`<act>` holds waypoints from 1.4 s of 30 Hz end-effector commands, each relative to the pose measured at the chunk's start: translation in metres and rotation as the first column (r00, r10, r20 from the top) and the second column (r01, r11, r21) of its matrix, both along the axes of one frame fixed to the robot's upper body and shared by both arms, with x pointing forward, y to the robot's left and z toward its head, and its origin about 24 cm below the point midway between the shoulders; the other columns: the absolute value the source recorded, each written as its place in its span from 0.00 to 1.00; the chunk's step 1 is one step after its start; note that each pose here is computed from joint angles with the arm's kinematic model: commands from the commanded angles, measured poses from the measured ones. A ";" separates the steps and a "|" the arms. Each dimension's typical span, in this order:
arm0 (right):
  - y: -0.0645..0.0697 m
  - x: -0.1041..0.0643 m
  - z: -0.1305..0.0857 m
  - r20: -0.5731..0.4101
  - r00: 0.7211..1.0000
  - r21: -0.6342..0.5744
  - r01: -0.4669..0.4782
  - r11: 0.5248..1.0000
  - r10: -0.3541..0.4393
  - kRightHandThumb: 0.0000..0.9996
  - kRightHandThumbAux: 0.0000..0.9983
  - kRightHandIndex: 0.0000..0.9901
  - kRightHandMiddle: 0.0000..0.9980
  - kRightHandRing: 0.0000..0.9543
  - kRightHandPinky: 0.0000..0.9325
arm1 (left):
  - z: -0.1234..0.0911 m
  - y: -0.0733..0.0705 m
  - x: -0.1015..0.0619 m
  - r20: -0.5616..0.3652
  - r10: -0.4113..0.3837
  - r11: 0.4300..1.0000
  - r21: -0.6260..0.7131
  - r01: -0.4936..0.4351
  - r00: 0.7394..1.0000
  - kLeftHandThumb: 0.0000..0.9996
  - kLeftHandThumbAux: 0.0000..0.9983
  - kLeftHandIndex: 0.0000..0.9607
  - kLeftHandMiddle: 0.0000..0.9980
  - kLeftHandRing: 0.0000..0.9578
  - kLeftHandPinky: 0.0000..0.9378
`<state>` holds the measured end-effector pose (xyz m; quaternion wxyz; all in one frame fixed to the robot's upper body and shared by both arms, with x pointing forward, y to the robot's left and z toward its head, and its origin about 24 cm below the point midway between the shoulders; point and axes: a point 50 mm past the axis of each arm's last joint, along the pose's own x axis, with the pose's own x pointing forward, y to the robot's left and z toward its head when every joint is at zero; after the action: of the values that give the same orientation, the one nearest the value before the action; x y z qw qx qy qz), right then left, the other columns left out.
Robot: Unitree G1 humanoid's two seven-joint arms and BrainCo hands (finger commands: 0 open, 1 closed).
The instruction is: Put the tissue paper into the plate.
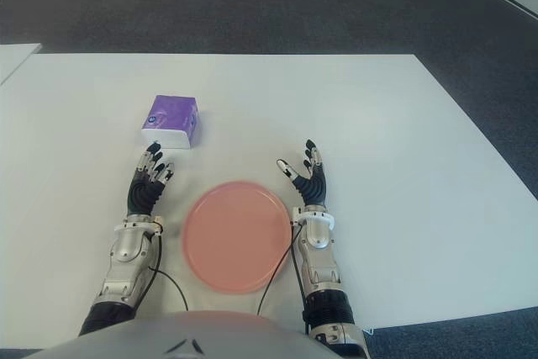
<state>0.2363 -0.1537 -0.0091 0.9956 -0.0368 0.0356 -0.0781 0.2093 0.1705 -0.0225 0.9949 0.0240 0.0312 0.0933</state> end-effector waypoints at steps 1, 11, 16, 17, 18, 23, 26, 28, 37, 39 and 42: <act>0.001 -0.014 -0.022 -0.134 0.991 0.017 0.013 1.000 -0.010 0.14 0.66 0.04 0.01 0.00 0.03 | -0.015 0.000 -0.011 -0.099 0.001 1.000 -0.002 -0.001 0.995 0.21 0.66 0.01 0.04 0.03 0.06; 0.002 -0.015 -0.021 -0.140 0.990 0.024 0.020 1.000 -0.016 0.15 0.66 0.04 0.01 0.00 0.03 | -0.014 0.000 -0.011 -0.098 -0.003 1.000 -0.004 0.003 0.995 0.22 0.67 0.01 0.04 0.03 0.07; 0.002 -0.015 -0.021 -0.140 0.990 0.024 0.020 1.000 -0.017 0.14 0.66 0.04 0.01 0.00 0.02 | -0.015 0.000 -0.012 -0.102 -0.007 1.000 -0.001 0.007 0.995 0.22 0.67 0.01 0.04 0.03 0.07; 0.002 -0.015 -0.021 -0.139 0.990 0.022 0.019 1.000 -0.016 0.14 0.66 0.04 0.01 0.00 0.02 | -0.015 0.000 -0.012 -0.102 -0.007 1.000 0.000 0.007 0.995 0.21 0.67 0.01 0.04 0.03 0.07; 0.002 -0.015 -0.021 -0.138 0.990 0.021 0.019 1.000 -0.016 0.14 0.65 0.04 0.00 0.00 0.03 | -0.015 0.000 -0.012 -0.103 -0.007 1.000 0.000 0.007 0.995 0.21 0.67 0.01 0.04 0.04 0.07; 0.002 -0.015 -0.021 -0.138 0.990 0.018 0.017 1.000 -0.014 0.13 0.65 0.03 0.00 0.00 0.03 | -0.015 0.000 -0.012 -0.105 -0.008 1.000 0.001 0.008 0.994 0.22 0.67 0.01 0.05 0.04 0.07; 0.002 -0.016 -0.020 -0.138 0.990 0.018 0.016 1.000 -0.013 0.13 0.65 0.03 0.00 0.00 0.03 | -0.015 0.000 -0.012 -0.106 -0.008 1.000 0.001 0.008 0.994 0.22 0.67 0.01 0.05 0.04 0.08; 0.002 -0.016 -0.020 -0.138 0.990 0.019 0.016 1.000 -0.013 0.13 0.66 0.03 0.00 0.00 0.03 | -0.015 0.000 -0.012 -0.106 -0.007 1.000 0.001 0.008 0.994 0.22 0.67 0.01 0.05 0.04 0.08; 0.002 -0.015 -0.021 -0.141 0.990 0.021 0.019 1.000 -0.016 0.14 0.66 0.03 0.00 0.00 0.03 | 0.011 -0.003 -0.003 0.012 -0.016 0.995 0.102 0.015 1.000 0.22 0.65 0.00 0.04 0.04 0.06; 0.002 -0.015 -0.021 -0.141 0.990 0.020 0.019 1.000 -0.016 0.14 0.66 0.03 0.00 0.00 0.03 | 0.029 -0.004 0.002 0.083 -0.026 0.984 0.176 0.011 0.996 0.21 0.64 0.00 0.03 0.03 0.05; 0.003 -0.014 -0.022 -0.141 0.990 0.020 0.017 1.000 -0.014 0.15 0.66 0.03 0.00 0.00 0.03 | 0.065 0.007 0.019 0.175 -0.062 0.929 0.371 -0.008 0.983 0.19 0.61 0.00 0.01 0.01 0.02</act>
<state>0.2357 -0.1523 -0.0069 0.9953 -0.0321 0.0383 -0.0830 0.2123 0.1669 0.0075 0.9897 0.1132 -0.0197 0.0852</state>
